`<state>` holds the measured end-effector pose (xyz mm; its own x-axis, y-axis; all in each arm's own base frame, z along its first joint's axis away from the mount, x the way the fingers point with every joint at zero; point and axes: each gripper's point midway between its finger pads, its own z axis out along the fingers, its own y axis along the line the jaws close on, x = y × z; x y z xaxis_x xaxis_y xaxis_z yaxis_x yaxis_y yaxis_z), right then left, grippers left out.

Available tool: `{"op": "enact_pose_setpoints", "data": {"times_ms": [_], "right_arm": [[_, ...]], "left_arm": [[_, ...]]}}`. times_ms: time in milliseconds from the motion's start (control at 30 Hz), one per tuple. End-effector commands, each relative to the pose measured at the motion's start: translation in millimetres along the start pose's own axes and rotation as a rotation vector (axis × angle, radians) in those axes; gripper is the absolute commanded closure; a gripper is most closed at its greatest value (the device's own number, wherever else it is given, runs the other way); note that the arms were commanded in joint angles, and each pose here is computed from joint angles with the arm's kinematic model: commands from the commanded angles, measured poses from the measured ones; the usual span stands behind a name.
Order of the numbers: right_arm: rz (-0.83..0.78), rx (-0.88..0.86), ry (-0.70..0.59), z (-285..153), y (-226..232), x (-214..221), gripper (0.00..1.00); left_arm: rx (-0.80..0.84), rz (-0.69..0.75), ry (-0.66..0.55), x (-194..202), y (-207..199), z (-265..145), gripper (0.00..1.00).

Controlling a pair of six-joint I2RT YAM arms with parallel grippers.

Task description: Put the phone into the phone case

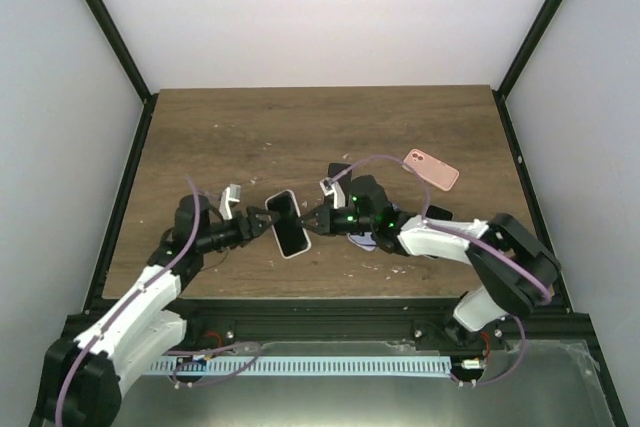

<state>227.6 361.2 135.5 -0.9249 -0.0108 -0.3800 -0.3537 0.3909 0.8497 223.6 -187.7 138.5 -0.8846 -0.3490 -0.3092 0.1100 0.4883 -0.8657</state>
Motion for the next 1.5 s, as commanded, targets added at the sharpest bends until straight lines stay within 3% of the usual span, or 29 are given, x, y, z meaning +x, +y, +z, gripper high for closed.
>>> {"op": "enact_pose_setpoints", "data": {"times_ms": [0,233,400,633,833,933,1033,1267,1467], "right_arm": [[-0.151,-0.167,-0.146,-34.9,62.9,-25.4,0.99],[-0.236,-0.388,-0.229,-76.9,127.0,-28.7,0.99],[-0.245,-0.430,-0.208,-80.5,141.9,-28.7,0.99],[-0.232,-0.426,-0.172,-73.7,141.4,-24.5,0.97],[-0.227,-0.427,-0.148,-71.2,140.1,-21.5,0.94],[-0.225,-0.434,-0.127,-69.6,140.5,-19.0,0.91],[-0.224,-0.434,-0.114,-70.0,140.6,-16.7,0.82],[-0.205,-0.429,-0.019,-72.7,134.6,4.7,0.47],[-0.175,-0.377,0.068,-69.8,117.2,26.0,0.42]], "left_arm": [[0.107,0.073,-0.019,-6.3,-45.3,-20.4,0.23],[0.351,0.144,-0.004,0.3,-95.5,-37.4,0.25],[0.426,0.170,0.020,7.0,-110.8,-40.5,0.32],[0.454,0.174,0.018,6.9,-115.0,-40.6,0.66],[0.467,0.194,0.020,9.0,-114.6,-39.7,0.76],[0.494,0.205,0.017,10.3,-117.2,-41.5,0.86],[0.504,0.209,0.007,10.1,-118.5,-43.3,1.00],[0.515,0.265,-0.035,9.0,-124.8,-51.3,1.00],[0.520,0.331,-0.082,4.2,-132.5,-57.0,1.00]]}}
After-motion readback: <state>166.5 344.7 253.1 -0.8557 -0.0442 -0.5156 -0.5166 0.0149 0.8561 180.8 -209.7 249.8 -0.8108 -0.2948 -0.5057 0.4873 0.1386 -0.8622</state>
